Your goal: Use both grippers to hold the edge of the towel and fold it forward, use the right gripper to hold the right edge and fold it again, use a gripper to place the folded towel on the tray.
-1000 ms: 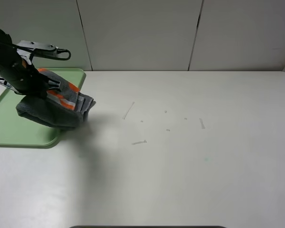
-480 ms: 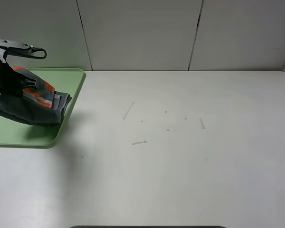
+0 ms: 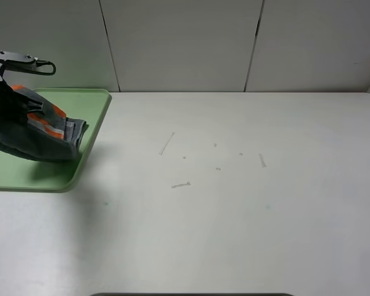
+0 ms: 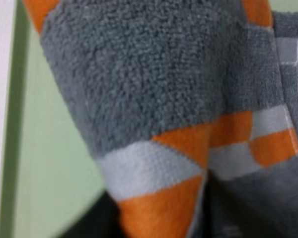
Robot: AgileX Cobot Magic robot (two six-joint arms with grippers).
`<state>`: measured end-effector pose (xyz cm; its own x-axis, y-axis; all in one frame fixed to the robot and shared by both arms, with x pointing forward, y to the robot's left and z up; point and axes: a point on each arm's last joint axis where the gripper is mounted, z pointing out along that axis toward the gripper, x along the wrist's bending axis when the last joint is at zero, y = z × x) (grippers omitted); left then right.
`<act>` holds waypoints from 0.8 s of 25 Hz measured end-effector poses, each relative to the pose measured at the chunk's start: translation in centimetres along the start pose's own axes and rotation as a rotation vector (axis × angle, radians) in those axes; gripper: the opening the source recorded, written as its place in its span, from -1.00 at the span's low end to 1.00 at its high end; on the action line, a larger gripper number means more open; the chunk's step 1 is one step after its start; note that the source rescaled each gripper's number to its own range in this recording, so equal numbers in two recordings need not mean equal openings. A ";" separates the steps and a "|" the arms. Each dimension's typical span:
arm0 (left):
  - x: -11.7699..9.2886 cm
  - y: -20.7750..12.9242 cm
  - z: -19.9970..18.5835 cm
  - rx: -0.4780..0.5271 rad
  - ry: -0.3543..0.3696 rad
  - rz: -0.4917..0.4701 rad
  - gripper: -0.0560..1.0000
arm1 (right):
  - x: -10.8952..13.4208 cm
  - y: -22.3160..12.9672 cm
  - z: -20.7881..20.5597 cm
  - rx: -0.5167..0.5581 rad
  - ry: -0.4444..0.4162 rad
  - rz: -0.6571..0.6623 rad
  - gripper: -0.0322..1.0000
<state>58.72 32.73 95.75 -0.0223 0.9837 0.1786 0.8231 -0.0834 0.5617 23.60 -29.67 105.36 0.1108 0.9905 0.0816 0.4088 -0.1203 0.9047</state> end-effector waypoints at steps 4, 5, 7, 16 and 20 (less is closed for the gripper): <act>0.1 -0.1 -0.2 0.018 0.008 0.030 0.86 | 0.0 0.0 0.0 0.000 0.000 0.000 1.00; 0.2 -0.1 -0.4 0.019 0.011 0.049 0.91 | 0.0 0.0 0.0 0.000 0.000 0.000 1.00; 0.3 0.0 -1.0 0.015 0.017 0.073 0.96 | 0.0 0.0 0.0 0.000 0.000 0.000 1.00; 1.6 0.0 -7.6 0.009 0.068 0.021 0.99 | 0.0 0.0 0.0 0.000 0.000 0.000 1.00; 1.9 -1.9 -12.0 -0.018 0.065 -0.044 1.00 | 0.0 0.0 0.0 0.000 0.000 0.000 1.00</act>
<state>50.36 32.86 104.71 -0.0957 0.9741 0.2047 0.8101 -0.0432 0.5847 23.60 -29.67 105.36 0.1108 0.9905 0.0816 0.4088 -0.1203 0.9047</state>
